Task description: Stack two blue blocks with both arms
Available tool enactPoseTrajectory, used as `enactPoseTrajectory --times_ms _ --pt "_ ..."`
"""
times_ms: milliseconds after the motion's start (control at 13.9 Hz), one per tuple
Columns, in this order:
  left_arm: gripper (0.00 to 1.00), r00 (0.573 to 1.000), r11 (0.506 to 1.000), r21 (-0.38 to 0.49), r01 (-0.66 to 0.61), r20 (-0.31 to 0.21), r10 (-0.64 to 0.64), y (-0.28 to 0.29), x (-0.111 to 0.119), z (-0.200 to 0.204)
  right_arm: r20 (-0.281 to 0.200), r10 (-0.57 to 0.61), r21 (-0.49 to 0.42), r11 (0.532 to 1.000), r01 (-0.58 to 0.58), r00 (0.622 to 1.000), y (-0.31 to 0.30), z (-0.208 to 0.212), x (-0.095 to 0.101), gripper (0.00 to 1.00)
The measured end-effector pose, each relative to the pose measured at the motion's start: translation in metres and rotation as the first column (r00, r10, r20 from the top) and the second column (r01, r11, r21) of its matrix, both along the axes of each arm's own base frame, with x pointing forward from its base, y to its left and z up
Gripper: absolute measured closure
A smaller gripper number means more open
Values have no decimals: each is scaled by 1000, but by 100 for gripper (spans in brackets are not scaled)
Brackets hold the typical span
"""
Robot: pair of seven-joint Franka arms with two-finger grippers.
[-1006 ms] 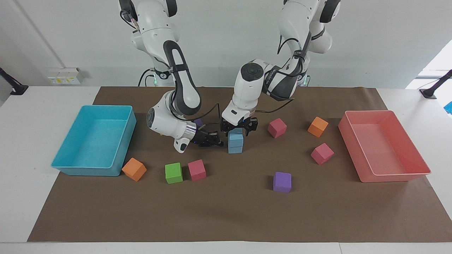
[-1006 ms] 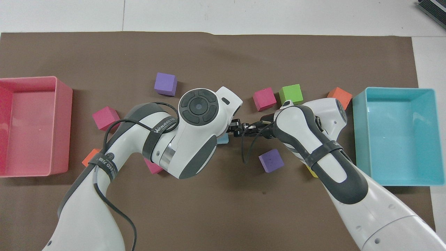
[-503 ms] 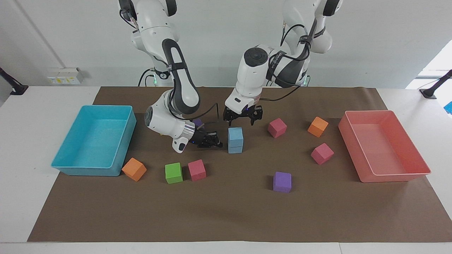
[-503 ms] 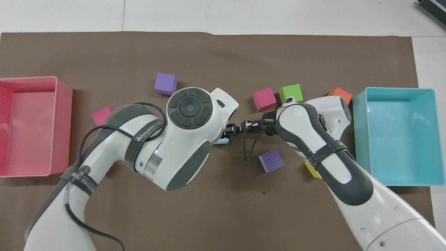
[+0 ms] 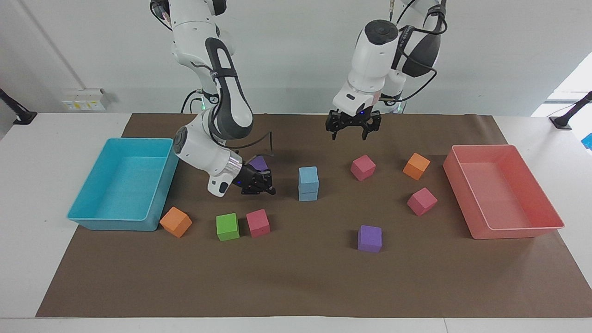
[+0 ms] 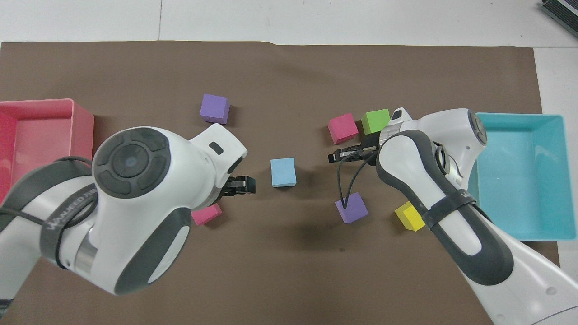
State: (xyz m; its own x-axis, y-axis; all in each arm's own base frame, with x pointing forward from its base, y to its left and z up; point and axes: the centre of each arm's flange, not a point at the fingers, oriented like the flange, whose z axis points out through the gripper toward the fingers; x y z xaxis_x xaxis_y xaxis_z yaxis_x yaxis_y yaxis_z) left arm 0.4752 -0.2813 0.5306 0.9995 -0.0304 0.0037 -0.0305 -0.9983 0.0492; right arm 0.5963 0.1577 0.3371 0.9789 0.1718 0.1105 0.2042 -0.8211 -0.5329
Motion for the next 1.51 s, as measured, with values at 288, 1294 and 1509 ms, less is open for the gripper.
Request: enactPoseTrajectory --times_ms 288,1294,1509 --pt "0 999 999 5 35 4 -35 77 24 19 79 65 -206 977 -48 995 -29 48 2 49" --pt "0 996 997 6 83 -27 -83 201 56 127 64 -103 -493 862 121 993 -154 217 -13 0" --pt "0 995 995 7 95 -38 -94 195 53 126 69 -93 -521 846 116 993 -158 242 -28 0"
